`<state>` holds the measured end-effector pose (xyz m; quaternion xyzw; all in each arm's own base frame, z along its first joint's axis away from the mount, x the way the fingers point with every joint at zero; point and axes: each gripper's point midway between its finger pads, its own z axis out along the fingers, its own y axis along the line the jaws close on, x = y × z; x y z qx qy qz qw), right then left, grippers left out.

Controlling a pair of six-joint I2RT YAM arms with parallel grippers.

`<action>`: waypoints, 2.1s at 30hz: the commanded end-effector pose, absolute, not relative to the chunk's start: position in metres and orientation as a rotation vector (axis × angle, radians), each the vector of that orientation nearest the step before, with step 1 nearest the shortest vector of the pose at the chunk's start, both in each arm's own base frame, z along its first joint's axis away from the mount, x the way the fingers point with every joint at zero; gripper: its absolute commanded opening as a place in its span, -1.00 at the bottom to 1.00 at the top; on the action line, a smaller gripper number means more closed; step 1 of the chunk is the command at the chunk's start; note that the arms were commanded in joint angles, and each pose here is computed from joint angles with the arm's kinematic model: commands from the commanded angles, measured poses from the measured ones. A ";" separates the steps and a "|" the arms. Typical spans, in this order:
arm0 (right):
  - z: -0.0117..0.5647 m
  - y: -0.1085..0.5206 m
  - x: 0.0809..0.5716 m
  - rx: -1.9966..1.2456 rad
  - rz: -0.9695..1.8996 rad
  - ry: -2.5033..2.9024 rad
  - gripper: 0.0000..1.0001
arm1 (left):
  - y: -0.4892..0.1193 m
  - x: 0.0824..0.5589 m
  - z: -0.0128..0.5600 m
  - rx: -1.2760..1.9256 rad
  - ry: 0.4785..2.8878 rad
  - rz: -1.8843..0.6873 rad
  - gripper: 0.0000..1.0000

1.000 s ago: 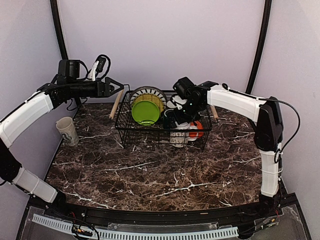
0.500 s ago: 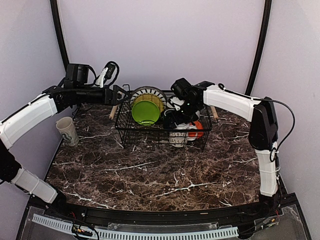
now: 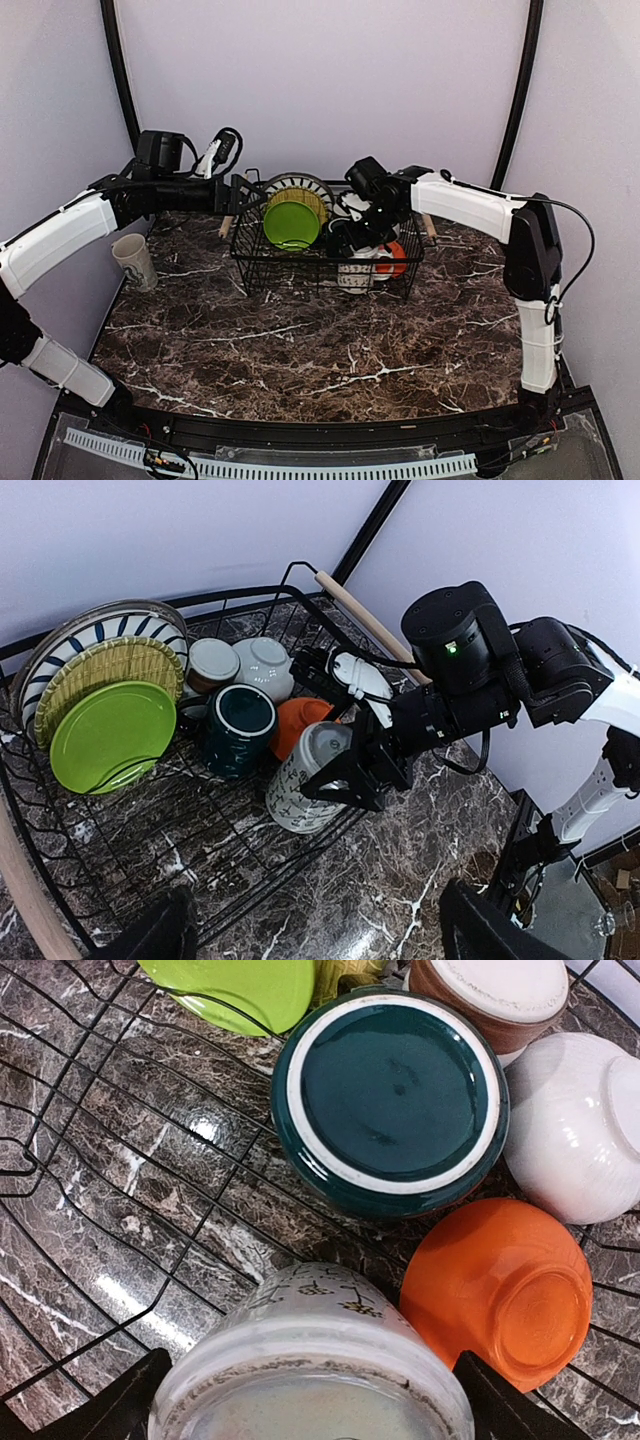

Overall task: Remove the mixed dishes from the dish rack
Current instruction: Grab the cup from the dish rack, then pass from the right arm to the left

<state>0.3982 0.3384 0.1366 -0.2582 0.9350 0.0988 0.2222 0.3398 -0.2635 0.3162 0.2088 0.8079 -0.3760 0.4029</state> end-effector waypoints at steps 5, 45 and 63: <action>0.183 0.351 0.405 -0.623 0.487 2.443 -0.66 | -0.271 0.329 0.321 0.519 2.036 -0.986 0.65; 0.348 0.352 0.382 -0.288 1.559 1.871 -1.00 | -0.332 0.349 0.313 0.373 1.952 -1.492 0.64; 0.370 0.353 0.377 -0.226 1.726 1.752 -1.00 | -0.348 0.353 0.298 0.326 1.967 -1.580 0.57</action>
